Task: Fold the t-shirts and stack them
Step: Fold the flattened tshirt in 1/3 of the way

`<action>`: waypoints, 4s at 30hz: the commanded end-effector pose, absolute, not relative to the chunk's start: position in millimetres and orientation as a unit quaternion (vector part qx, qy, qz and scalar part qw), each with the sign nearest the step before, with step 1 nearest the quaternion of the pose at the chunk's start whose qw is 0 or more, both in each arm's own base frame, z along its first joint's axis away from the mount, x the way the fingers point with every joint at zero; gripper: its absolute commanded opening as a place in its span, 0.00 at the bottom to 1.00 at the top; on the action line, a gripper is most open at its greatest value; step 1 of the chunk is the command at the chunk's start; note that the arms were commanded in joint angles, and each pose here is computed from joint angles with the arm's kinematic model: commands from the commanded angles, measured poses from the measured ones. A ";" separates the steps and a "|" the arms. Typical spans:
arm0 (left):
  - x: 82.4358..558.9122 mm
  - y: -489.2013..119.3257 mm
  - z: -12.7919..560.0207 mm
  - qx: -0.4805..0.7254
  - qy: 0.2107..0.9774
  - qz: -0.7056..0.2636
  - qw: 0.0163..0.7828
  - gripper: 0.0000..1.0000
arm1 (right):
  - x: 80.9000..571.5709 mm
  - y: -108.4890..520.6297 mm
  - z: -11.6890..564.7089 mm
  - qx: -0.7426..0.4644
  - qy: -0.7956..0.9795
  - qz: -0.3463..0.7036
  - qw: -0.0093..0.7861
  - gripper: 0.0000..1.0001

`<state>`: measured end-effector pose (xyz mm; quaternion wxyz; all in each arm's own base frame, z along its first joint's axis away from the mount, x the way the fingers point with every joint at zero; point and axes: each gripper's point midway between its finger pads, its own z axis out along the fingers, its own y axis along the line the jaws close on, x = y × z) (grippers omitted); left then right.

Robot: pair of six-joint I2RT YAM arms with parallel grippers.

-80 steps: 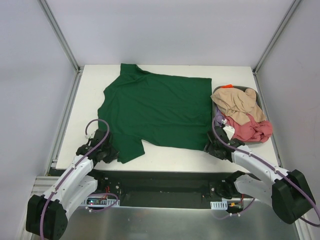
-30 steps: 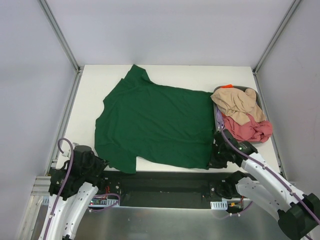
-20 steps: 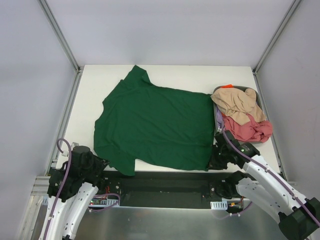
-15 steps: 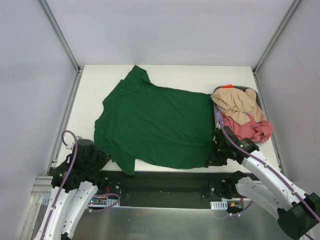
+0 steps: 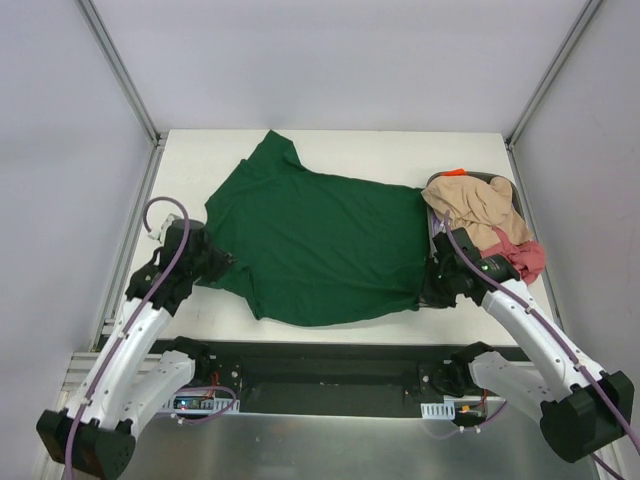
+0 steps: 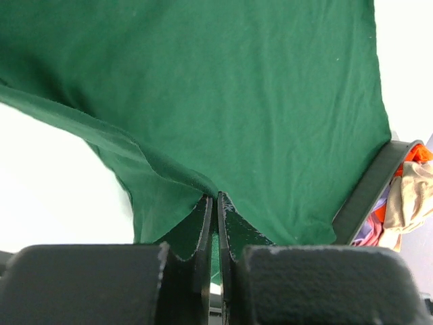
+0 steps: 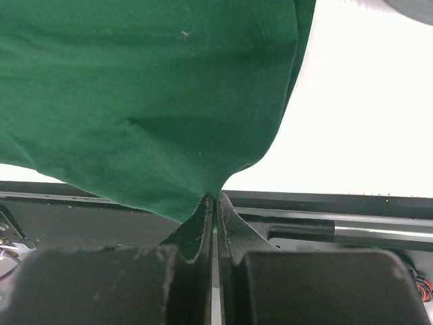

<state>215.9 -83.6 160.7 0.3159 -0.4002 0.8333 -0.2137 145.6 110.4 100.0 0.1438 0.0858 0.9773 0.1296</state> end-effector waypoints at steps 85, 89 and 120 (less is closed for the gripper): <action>477.5 -120.6 144.8 -0.193 0.908 -0.170 0.330 0.00 | 265.8 61.4 89.2 0.172 0.963 0.093 0.188 0.07; 491.1 -118.3 141.1 -0.176 0.911 -0.160 0.336 0.02 | 270.4 61.7 89.0 0.168 0.962 0.105 0.187 0.14; 360.0 -47.4 45.4 -0.294 0.924 -0.163 0.185 0.99 | 220.1 145.7 54.5 0.058 0.966 0.193 0.164 0.96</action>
